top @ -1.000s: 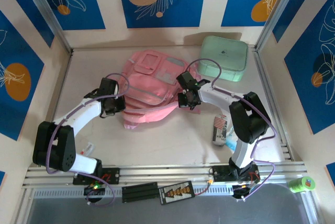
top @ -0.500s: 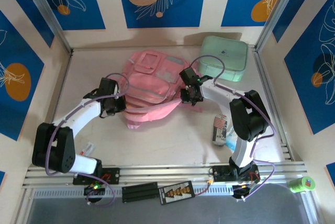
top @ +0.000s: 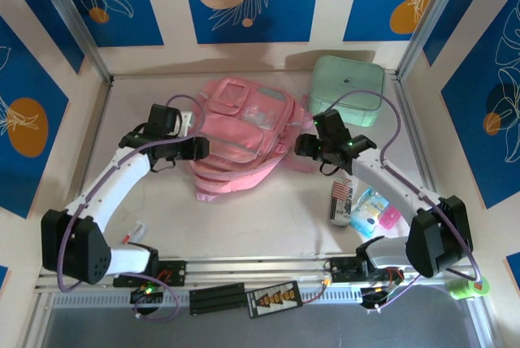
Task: Pack books, pencil case, and school supplies into a backpack
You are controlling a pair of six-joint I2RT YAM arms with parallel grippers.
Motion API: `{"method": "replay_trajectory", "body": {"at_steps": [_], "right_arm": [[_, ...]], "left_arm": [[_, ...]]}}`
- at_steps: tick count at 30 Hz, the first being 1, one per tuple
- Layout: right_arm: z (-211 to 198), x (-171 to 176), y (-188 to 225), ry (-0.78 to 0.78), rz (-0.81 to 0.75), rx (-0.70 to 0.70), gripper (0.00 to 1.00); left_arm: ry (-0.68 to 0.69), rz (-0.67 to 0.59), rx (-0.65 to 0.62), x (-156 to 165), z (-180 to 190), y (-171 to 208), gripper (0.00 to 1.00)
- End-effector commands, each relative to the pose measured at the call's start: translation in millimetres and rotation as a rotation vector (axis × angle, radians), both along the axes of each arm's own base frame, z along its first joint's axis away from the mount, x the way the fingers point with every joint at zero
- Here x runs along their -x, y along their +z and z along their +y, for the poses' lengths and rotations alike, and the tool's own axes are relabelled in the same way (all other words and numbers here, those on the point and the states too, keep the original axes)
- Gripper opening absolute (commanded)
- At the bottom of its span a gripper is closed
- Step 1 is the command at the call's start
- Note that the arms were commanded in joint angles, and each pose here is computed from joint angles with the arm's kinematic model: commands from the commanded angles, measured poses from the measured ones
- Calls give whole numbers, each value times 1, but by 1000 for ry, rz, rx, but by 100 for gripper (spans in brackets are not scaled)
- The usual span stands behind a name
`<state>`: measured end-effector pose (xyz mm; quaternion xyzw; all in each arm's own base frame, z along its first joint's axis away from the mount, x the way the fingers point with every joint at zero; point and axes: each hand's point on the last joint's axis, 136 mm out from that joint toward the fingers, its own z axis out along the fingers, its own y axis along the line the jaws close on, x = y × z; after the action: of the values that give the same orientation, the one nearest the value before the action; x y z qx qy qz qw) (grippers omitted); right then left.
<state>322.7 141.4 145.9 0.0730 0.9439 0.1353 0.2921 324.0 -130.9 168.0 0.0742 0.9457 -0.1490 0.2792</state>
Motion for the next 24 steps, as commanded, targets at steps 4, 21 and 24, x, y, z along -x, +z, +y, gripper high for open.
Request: {"method": "replay_trajectory", "body": {"at_steps": [4, 21, 24], "right_arm": [[12, 5, -2, -17, 28, -171, 69], [3, 11, -12, -92, 44, -244, 90], [3, 12, -11, -96, 51, -255, 90]], "left_arm": [[-335, -127, -199, -1, -50, 17, 85], [-865, -210, -653, -8, -105, -33, 81], [-910, -177, -659, -7, -108, -45, 80]]}}
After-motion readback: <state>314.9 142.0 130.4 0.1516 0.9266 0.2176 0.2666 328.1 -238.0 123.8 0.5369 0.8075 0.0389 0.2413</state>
